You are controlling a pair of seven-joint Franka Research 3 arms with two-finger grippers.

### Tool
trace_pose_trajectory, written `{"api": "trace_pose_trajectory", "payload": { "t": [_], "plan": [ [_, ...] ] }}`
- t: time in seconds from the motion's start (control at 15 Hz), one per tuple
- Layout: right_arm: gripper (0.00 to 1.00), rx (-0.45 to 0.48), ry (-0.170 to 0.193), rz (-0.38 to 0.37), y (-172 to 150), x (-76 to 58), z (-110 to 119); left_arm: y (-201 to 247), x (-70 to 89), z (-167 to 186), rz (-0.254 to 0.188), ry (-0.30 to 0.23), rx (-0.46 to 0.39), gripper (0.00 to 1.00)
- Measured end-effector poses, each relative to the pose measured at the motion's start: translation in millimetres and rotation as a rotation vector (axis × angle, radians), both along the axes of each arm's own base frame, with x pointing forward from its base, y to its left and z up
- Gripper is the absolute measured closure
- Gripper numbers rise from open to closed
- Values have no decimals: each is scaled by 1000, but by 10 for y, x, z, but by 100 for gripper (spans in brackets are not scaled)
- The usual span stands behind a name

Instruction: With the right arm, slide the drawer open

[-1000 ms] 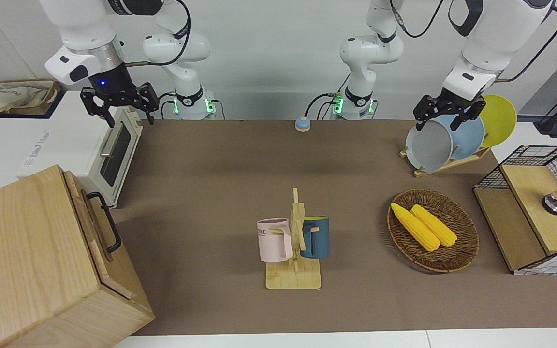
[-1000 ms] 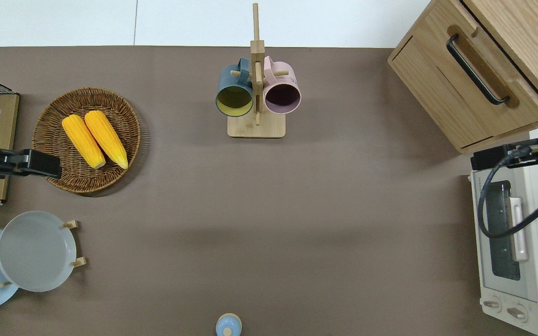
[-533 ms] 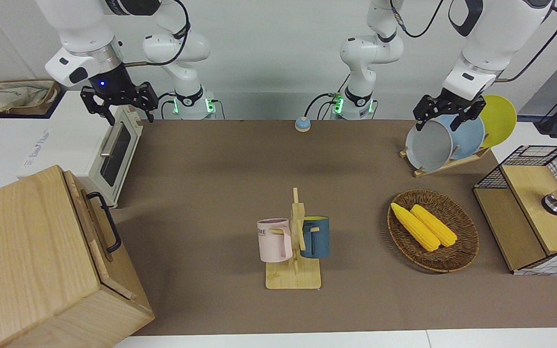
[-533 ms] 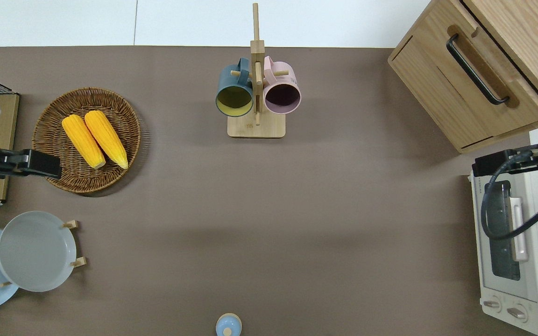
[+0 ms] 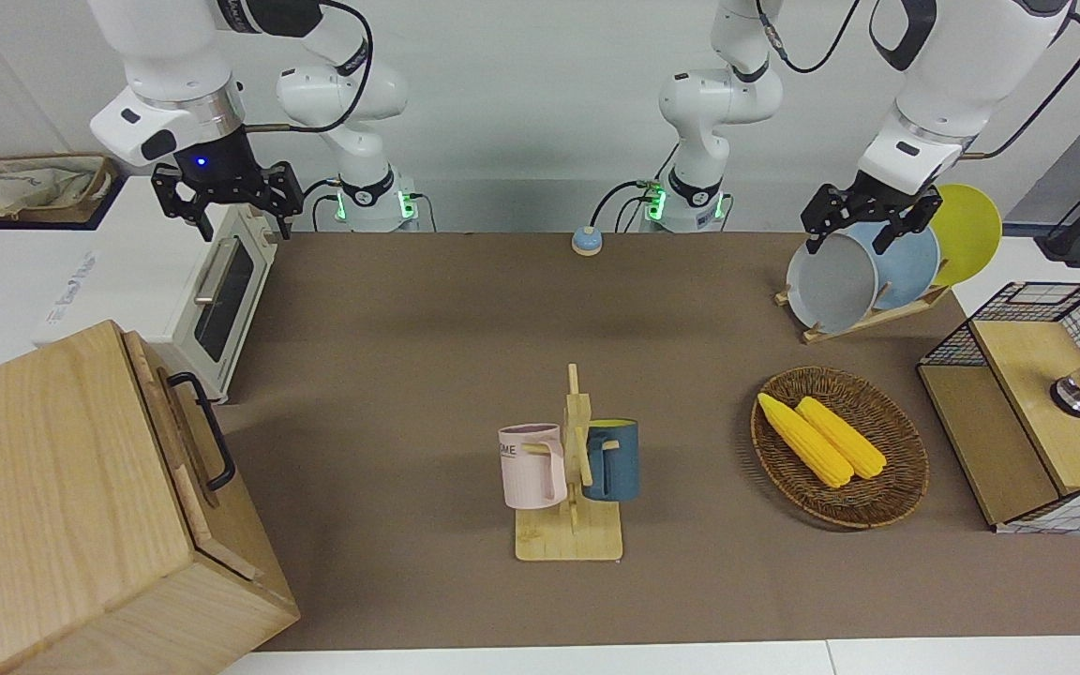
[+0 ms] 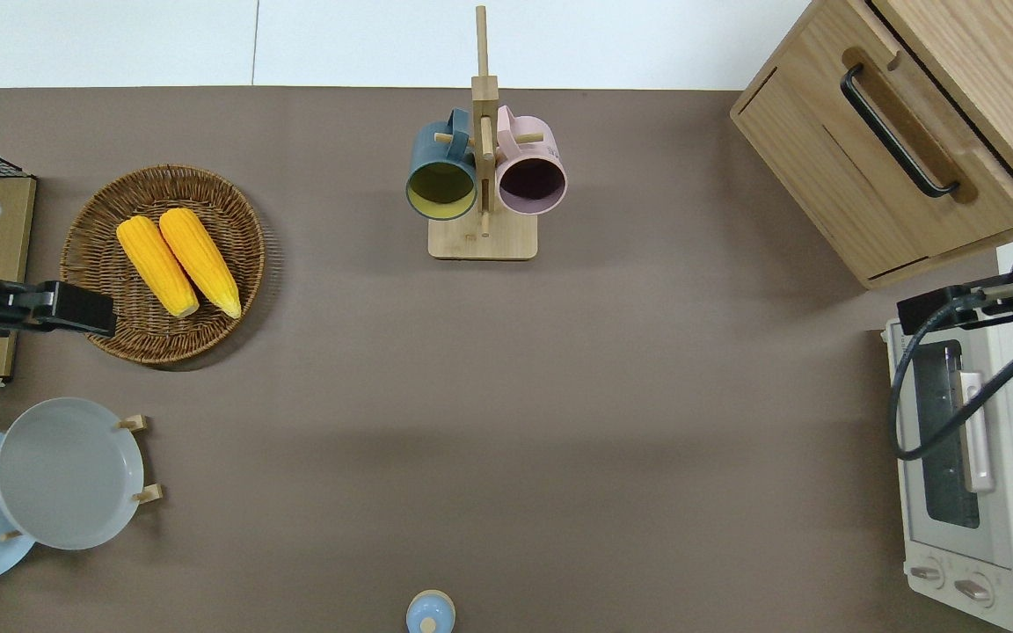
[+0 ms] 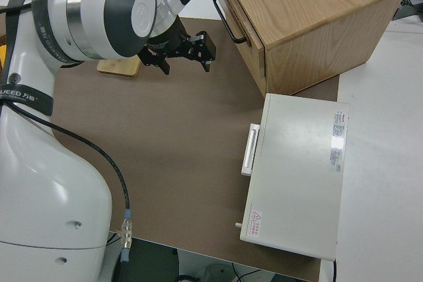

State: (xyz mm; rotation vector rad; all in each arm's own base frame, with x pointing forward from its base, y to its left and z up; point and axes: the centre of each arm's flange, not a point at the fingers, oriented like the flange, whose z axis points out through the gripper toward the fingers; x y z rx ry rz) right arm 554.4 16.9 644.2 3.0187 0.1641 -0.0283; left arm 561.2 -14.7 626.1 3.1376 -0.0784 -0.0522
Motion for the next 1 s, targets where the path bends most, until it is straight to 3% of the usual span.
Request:
{"api": "trace_pose_trajectory", "payload": {
  "t": [0.4, 0.6, 1.0],
  "plan": [
    [2, -238, -26, 90, 359, -9, 55, 0, 0, 0, 0, 0, 0, 0],
    [2, -349, -52, 99, 581, -7, 54, 0, 0, 0, 0, 0, 0, 0],
    [2, -546, -66, 124, 844, 140, -152, 0, 0, 0, 0, 0, 0, 0]
  ]
}}
